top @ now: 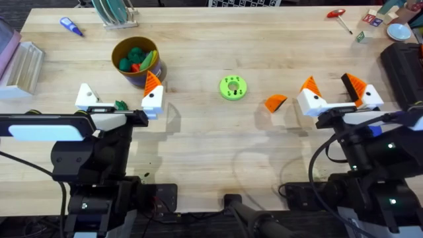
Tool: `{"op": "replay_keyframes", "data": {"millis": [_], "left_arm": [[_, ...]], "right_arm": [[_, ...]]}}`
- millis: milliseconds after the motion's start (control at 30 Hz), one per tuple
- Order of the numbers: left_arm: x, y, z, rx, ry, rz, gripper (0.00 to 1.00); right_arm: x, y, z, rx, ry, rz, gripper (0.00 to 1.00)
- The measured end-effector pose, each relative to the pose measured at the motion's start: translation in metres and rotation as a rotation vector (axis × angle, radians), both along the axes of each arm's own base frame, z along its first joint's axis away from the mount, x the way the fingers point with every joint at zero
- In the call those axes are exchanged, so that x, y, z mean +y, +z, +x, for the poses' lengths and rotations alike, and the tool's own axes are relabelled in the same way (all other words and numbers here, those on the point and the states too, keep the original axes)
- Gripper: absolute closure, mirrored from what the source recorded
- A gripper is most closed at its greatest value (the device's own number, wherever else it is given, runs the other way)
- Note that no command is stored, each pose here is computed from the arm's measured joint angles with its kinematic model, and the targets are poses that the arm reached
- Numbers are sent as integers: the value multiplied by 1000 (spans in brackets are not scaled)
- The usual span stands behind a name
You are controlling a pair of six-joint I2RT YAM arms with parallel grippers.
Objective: Pick up the gripper from the table and insert it into the empty holder that is missing its gripper. Then pick up a screw, insert it into the mounting hole, and use the screwdriver to tighten it. Finally, clean up the table by picking up the vegetable and placing it into the bucket.
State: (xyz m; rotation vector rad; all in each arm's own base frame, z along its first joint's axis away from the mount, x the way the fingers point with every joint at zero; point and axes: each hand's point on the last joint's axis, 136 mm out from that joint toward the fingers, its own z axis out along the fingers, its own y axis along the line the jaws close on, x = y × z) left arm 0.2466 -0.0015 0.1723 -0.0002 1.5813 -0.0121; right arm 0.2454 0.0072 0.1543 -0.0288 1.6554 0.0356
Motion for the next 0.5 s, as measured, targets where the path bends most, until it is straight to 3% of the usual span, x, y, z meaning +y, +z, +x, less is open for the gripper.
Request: {"op": "replay_keyframes", "data": {"millis": [333, 500], "left_arm": [[4, 0, 0, -1, 22, 3, 15], [9, -9, -4, 77, 57, -62, 16]], "right_arm": [[-1, 0, 0, 2, -5, 0, 111], [-3, -2, -2, 28, -16, -2, 112]]}}
